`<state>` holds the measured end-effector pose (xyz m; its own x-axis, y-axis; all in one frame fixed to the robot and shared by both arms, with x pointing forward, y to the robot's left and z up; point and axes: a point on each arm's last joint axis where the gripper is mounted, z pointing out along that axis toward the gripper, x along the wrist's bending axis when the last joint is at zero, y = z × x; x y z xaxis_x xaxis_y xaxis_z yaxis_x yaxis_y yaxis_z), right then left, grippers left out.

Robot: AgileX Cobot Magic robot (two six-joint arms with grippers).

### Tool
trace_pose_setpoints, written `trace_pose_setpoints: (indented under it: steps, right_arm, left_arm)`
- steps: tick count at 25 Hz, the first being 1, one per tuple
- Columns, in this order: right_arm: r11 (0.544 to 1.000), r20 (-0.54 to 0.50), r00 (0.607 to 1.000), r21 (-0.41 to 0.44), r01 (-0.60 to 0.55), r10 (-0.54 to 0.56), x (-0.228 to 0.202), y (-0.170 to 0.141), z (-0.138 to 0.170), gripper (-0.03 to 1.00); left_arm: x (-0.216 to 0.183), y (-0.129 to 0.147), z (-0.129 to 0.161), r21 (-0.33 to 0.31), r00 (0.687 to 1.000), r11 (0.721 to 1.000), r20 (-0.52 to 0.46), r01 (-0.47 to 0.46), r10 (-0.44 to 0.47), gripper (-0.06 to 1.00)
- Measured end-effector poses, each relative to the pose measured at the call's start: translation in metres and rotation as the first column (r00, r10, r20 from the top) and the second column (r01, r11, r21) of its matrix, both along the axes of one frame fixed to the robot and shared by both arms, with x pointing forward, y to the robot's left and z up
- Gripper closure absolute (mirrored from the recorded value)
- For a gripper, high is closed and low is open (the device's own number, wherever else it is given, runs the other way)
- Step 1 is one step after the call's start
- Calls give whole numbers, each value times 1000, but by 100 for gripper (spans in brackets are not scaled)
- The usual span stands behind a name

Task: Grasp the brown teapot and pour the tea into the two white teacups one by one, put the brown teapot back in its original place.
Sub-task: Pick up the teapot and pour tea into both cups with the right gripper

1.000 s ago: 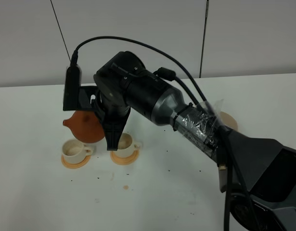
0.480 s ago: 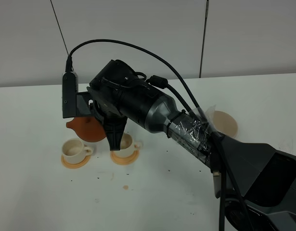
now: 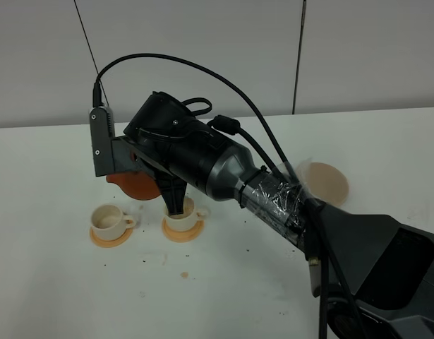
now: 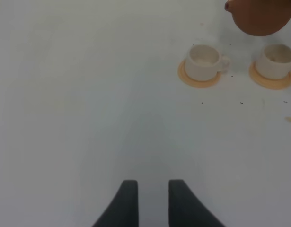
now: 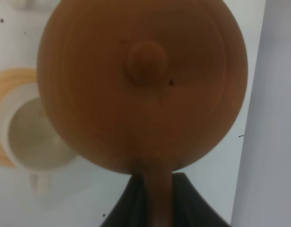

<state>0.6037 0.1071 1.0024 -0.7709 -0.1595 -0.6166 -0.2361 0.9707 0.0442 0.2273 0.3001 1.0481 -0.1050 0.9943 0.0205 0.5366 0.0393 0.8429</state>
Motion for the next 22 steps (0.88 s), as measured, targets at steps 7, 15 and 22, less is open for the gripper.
trace_pose_setpoints:
  steps: [7, 15, 22]
  right_arm:
    - [1000, 0, 1000, -6, -9, 9, -3, 3, -3, 87]
    - [999, 11, 999, -28, -44, 45, -12, 17, -17, 87]
    - [998, 34, 998, -37, -52, 54, -13, 19, -18, 87]
  left_arm:
    - [0, 0, 0, -1, 1000, 1000, 0, 0, 0, 71]
    - [0, 0, 0, -1, 1000, 1000, 0, 0, 0, 71]
    - [0, 0, 0, -1, 1000, 1000, 0, 0, 0, 71]
